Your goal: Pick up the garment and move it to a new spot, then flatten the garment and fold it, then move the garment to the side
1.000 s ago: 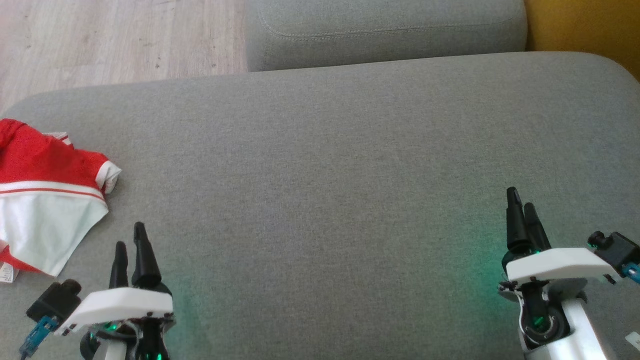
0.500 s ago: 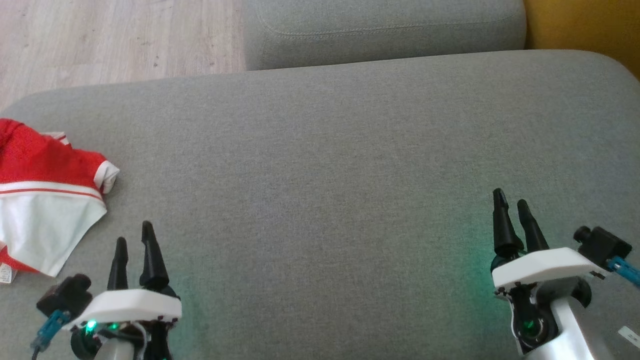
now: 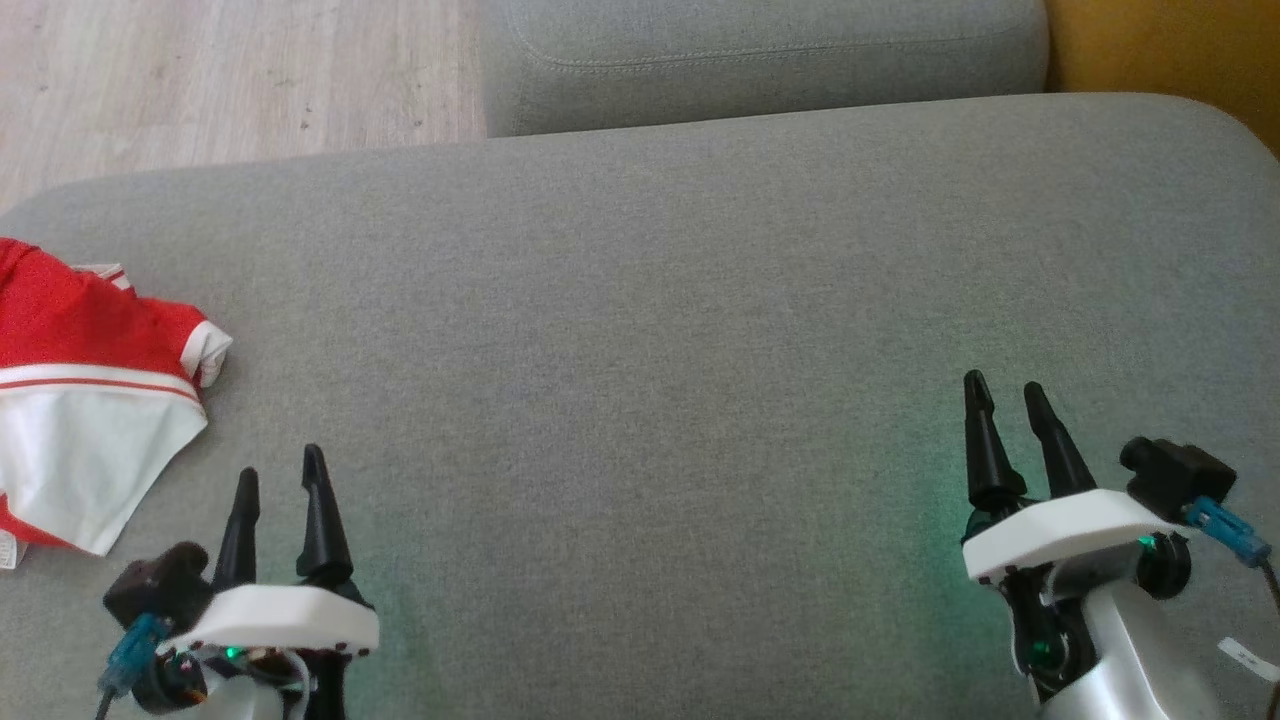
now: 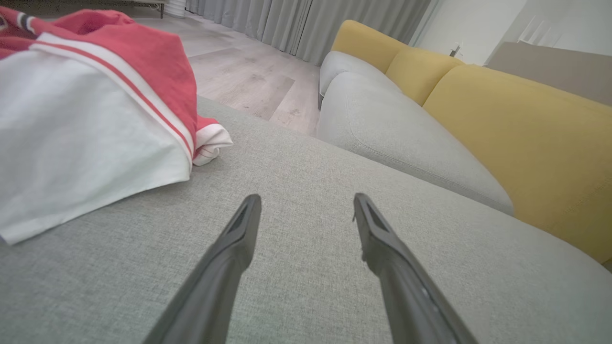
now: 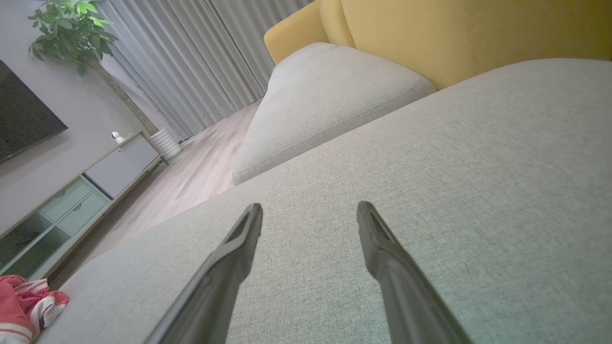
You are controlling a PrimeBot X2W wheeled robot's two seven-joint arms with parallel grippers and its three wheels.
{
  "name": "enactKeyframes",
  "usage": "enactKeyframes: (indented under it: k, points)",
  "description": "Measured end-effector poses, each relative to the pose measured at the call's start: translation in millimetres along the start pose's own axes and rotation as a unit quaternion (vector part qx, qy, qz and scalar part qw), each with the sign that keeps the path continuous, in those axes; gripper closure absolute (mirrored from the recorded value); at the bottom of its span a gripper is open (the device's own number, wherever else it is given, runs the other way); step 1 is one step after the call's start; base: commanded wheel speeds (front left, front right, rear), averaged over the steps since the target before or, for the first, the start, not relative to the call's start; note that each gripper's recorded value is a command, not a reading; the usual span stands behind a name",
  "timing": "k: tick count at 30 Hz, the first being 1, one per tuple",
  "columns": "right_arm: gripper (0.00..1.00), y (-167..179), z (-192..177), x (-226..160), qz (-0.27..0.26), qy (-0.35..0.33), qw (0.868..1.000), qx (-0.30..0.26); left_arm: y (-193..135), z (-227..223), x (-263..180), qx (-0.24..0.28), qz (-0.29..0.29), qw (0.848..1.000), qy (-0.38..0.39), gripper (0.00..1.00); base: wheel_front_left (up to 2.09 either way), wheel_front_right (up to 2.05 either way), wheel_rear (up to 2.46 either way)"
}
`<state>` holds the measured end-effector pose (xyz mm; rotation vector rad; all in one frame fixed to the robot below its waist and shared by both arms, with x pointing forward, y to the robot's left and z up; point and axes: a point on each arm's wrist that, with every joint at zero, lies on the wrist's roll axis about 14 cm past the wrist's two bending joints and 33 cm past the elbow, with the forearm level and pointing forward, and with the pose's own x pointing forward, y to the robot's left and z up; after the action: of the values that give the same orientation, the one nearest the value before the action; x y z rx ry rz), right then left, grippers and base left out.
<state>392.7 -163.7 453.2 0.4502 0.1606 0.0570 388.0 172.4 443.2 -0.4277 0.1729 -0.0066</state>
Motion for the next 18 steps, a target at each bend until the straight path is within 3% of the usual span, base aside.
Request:
enactKeyframes:
  k: [18]
  points:
    - [0.0, 6.8, -0.9, 2.6, 0.022, -0.003, 0.993, -0.115, -2.3, -6.1, -0.9, 0.109, -0.012, 0.994, 0.002, 0.0, 0.0, 0.0, 0.0]
